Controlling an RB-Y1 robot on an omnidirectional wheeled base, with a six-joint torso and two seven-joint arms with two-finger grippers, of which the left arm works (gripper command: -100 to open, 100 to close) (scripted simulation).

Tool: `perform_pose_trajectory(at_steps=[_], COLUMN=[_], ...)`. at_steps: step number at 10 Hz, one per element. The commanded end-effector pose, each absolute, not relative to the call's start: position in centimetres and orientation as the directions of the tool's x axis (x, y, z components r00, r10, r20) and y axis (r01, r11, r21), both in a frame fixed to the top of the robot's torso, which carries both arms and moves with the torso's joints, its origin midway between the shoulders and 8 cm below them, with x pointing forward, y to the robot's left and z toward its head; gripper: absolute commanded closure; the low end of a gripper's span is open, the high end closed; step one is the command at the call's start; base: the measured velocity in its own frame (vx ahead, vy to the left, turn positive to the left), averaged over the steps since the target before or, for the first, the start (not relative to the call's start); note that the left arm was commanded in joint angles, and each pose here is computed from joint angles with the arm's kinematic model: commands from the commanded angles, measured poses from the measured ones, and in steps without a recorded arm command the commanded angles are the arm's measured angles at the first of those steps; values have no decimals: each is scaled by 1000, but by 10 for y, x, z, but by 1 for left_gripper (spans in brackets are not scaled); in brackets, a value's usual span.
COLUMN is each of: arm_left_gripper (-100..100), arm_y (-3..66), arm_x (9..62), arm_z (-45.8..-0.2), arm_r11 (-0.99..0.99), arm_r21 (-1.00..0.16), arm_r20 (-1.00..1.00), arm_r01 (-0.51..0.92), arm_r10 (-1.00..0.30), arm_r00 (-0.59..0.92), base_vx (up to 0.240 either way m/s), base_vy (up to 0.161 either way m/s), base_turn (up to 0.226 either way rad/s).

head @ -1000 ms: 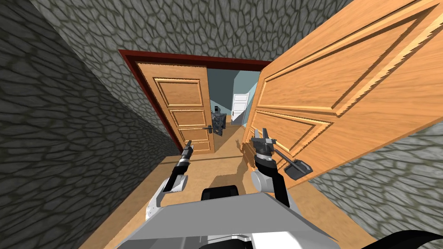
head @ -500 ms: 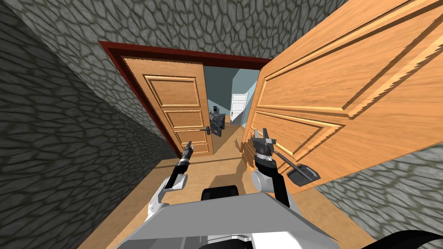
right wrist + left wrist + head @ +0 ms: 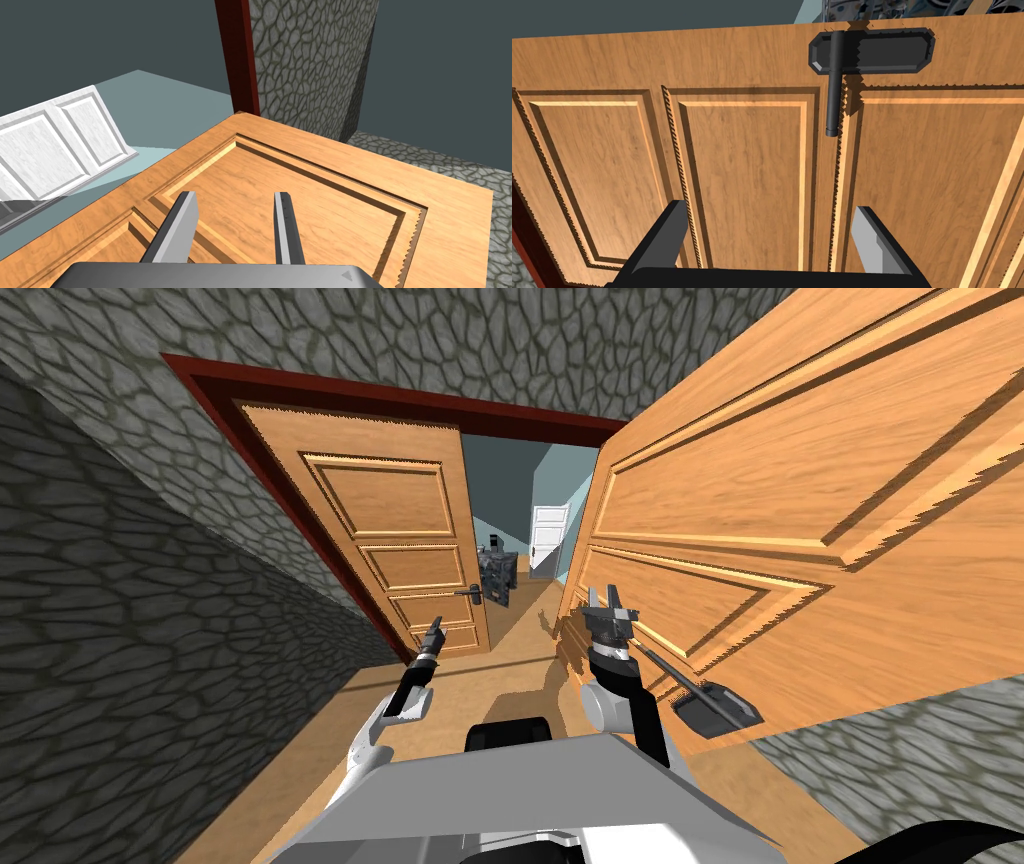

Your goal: Pull the door open

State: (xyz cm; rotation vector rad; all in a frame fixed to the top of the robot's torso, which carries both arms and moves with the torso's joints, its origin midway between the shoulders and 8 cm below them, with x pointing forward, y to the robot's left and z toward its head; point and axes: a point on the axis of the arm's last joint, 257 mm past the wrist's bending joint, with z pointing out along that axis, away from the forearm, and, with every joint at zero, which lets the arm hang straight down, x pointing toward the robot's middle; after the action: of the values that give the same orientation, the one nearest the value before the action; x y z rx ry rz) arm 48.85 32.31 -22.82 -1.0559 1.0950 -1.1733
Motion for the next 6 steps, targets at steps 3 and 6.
perform_pose_trajectory(at_steps=[3, 6], arm_left_gripper=[-100, -100], arm_y=[339, 350], arm_x=[496, 501], arm_z=[-251, -264], arm_r11=[64, 45], arm_r21=[-993, -997], arm_r20=[-56, -39], arm_r01=[99, 67], arm_r10=[-996, -995], arm_r00=[76, 88], base_vx=[168, 137], base_vy=[-12, -15], base_turn=[-66, -40])
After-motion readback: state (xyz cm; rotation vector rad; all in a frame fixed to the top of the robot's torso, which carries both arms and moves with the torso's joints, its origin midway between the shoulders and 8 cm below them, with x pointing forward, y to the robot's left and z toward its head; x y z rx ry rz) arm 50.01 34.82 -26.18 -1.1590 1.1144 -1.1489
